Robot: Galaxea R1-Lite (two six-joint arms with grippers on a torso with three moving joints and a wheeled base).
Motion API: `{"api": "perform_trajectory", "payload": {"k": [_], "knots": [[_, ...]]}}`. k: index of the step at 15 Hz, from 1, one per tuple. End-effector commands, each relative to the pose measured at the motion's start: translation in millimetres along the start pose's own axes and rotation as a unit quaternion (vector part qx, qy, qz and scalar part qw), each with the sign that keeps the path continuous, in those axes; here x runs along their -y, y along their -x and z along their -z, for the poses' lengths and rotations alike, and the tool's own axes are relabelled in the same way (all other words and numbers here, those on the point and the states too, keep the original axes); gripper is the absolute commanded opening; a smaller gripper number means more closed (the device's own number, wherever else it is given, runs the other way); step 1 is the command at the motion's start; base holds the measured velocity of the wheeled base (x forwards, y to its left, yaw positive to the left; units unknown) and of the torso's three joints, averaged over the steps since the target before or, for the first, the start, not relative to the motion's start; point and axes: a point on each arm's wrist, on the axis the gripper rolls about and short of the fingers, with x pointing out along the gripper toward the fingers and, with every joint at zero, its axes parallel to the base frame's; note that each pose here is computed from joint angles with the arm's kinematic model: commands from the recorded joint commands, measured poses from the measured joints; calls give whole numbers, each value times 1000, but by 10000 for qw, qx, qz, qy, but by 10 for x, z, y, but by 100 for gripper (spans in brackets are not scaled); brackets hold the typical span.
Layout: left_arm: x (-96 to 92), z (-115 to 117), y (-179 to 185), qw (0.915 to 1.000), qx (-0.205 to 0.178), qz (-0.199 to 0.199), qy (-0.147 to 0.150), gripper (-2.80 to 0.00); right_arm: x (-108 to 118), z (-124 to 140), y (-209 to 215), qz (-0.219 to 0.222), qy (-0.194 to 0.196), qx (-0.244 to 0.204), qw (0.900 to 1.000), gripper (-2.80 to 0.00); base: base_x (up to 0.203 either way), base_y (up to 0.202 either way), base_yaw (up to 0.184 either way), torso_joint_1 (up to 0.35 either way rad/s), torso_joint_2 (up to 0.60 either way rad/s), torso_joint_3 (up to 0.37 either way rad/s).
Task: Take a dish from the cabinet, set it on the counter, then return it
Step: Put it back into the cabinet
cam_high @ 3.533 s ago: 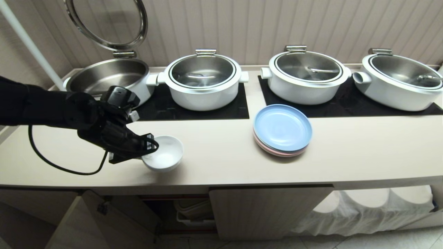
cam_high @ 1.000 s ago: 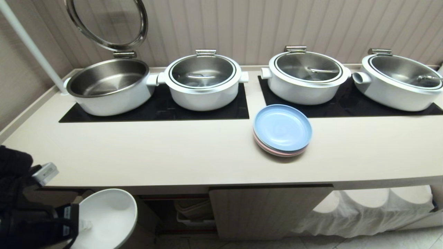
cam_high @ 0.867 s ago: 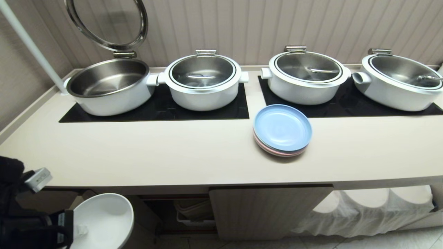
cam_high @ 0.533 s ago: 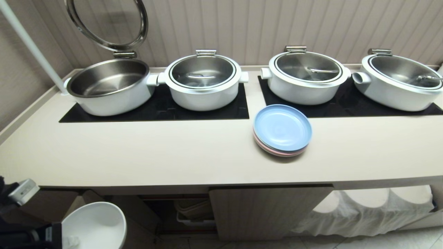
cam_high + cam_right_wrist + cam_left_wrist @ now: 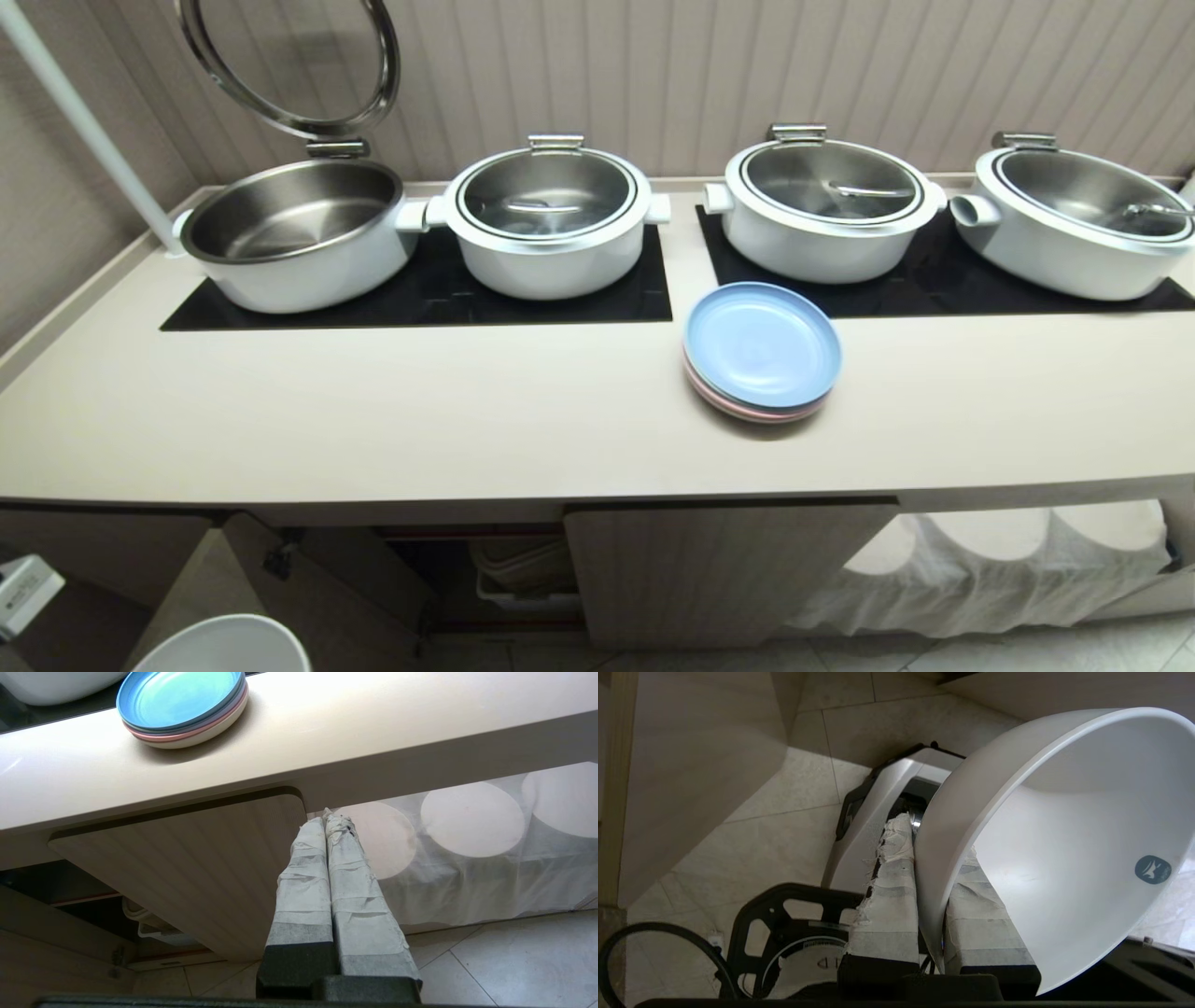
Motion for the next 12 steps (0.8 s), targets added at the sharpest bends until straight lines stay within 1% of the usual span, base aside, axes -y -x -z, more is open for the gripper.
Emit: {"api": "perform_trajectory", "payload": {"k": [1, 7, 12], "knots": [[-18, 54, 40, 9999, 115, 25, 27, -280, 0, 0, -1, 2, -4, -4, 10000, -280, 0, 0, 0, 0, 0, 0], [-27, 76, 28, 10000, 91, 0, 28, -280, 0, 0, -1, 2, -4, -4, 10000, -280, 0, 0, 0, 0, 0, 0], [-23, 69, 47, 9998, 176, -21, 9, -280, 0, 0, -1, 2, -4, -4, 10000, -280, 0, 0, 0, 0, 0, 0]]}}
